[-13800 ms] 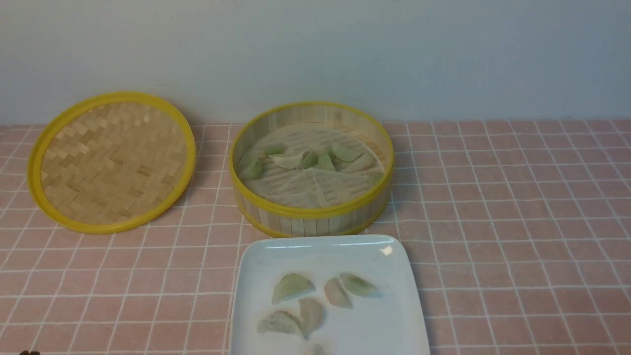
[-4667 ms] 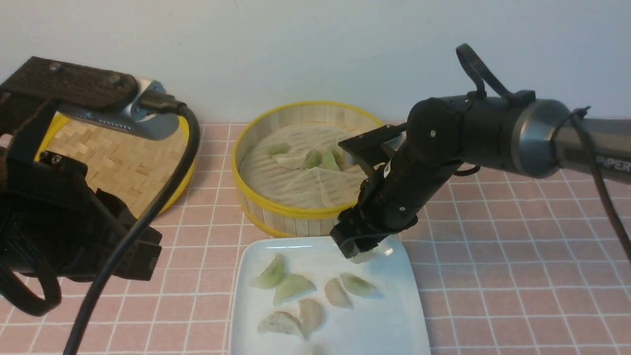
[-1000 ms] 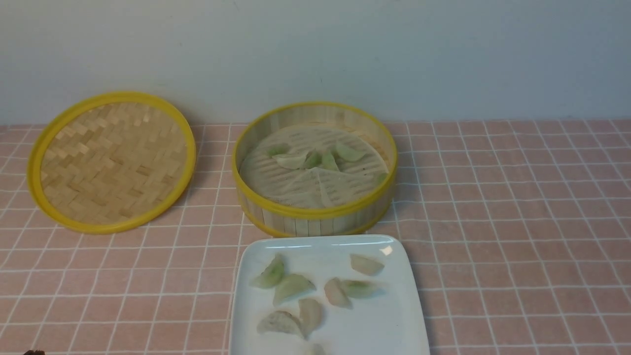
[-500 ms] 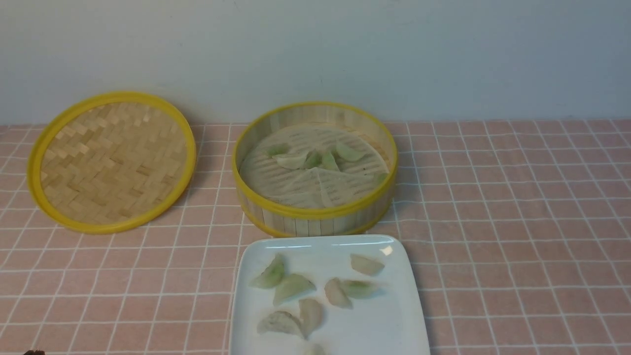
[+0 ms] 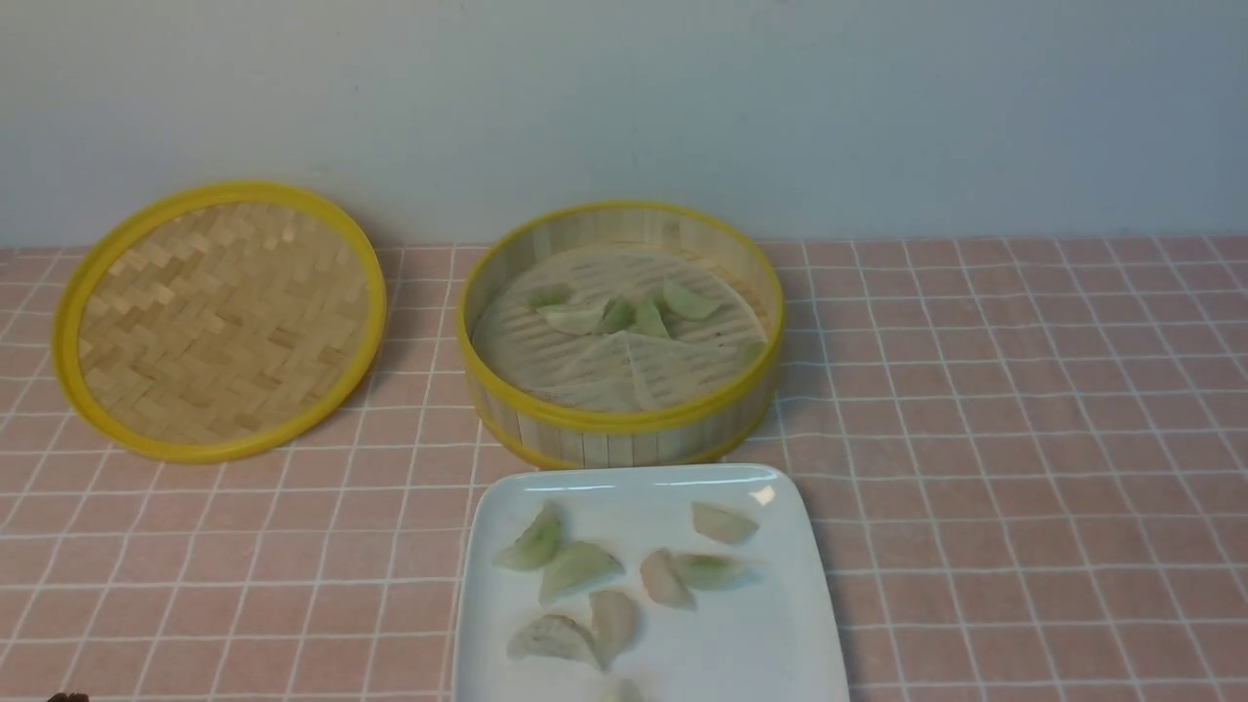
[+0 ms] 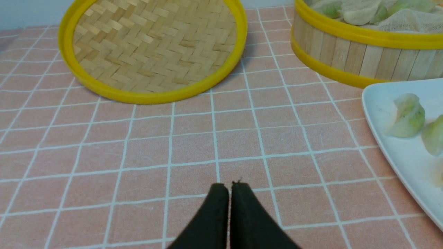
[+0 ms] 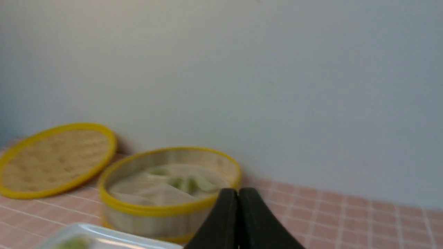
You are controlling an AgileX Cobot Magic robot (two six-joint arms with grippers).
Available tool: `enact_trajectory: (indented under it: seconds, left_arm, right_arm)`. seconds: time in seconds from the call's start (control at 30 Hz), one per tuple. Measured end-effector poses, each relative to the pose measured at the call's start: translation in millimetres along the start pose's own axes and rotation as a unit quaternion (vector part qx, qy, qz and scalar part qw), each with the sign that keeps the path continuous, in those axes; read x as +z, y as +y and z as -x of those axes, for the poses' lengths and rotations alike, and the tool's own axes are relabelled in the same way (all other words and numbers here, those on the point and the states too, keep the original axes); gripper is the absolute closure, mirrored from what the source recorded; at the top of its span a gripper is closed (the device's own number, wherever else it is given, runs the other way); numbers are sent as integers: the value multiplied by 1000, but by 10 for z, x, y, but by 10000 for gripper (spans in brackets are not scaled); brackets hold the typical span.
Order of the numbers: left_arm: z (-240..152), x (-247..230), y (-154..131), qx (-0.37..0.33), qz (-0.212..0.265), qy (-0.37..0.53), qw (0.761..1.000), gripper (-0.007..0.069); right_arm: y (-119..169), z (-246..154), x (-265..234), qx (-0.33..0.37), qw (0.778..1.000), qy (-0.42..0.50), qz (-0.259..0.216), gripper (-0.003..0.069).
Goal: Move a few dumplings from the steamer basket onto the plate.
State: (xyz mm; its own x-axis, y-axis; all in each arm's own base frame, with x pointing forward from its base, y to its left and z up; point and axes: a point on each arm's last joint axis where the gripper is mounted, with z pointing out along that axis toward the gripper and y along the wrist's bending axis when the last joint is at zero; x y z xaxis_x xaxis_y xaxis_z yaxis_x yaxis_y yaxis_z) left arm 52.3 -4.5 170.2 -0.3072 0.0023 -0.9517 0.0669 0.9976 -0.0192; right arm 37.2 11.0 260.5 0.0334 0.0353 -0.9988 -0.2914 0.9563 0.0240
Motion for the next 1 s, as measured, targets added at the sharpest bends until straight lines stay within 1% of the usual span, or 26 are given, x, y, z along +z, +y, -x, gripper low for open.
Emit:
enact_trajectory:
  seconds: [0.13, 0.17, 0.2, 0.23, 0.37, 1.0]
  left_arm:
    - [0, 0, 0, -1, 0, 0, 1000, 631]
    - [0, 0, 0, -1, 0, 0, 1000, 631]
    - [0, 0, 0, -1, 0, 0, 1000, 631]
    - [0, 0, 0, -1, 0, 0, 1000, 631]
    - [-1, 0, 0, -1, 0, 0, 1000, 631]
    - [-1, 0, 0, -1, 0, 0, 1000, 631]
  right_arm:
    - [-91, -413, 79, 1, 994, 62, -85, 673]
    - [-97, -459, 85, 2, 994, 69, -88, 673]
    - [-134, -648, 97, 6, 988, 97, -116, 673]
    - [-148, -745, 98, 8, 985, 115, -126, 673]
    - [-163, -798, 98, 10, 983, 122, -138, 673]
    - [-163, -802, 98, 9, 983, 123, -137, 673]
